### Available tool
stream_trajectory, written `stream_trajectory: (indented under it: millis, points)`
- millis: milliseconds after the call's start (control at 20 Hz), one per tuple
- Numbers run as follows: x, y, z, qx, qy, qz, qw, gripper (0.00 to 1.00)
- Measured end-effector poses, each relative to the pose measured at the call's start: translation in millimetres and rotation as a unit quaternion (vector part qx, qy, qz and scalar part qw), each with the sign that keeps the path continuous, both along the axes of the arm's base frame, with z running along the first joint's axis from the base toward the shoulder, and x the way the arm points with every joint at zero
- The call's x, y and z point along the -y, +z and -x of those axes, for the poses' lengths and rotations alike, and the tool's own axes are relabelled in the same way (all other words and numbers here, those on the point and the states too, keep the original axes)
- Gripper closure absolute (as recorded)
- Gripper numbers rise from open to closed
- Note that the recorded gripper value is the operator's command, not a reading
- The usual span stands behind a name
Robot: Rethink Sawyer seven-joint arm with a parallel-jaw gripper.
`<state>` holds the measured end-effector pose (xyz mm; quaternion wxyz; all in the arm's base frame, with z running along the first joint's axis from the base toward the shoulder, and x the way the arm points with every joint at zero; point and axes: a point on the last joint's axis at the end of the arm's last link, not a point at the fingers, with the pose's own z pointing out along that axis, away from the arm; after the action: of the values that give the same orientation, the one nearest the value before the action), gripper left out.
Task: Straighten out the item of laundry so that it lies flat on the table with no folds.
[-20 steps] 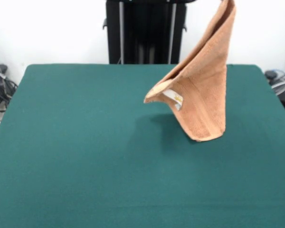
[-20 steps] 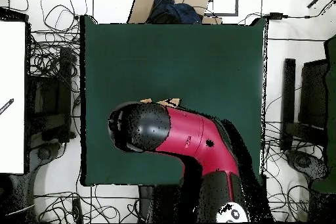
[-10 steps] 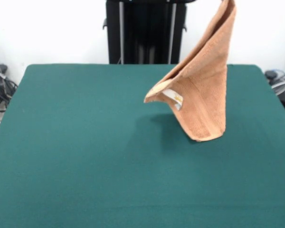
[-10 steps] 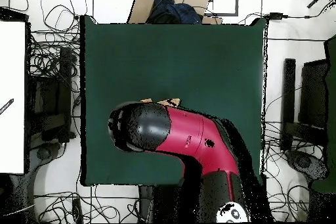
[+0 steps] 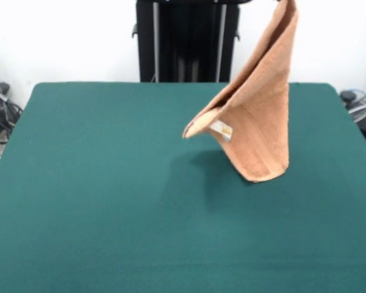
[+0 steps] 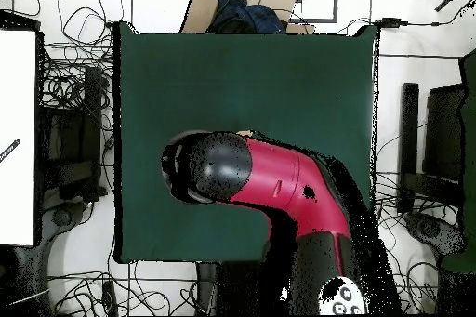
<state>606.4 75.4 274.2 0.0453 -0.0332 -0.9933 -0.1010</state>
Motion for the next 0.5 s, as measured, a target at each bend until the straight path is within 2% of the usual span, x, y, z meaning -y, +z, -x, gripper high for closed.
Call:
stream_trajectory:
  millis: [100,300,350,500]
  points:
    - [3.9,1.5,-2.9,0.001,0.000,0.001,1.0000,1.00]
    - [28.9,8.5,-15.0,0.000,-0.009,0.007,0.9999,1.00]
    - [43.5,10.7,-19.8,0.001,-0.018,0.008,0.9998,1.00]
    - [62.7,9.3,-24.8,0.002,-0.033,0.007,0.9994,1.00]
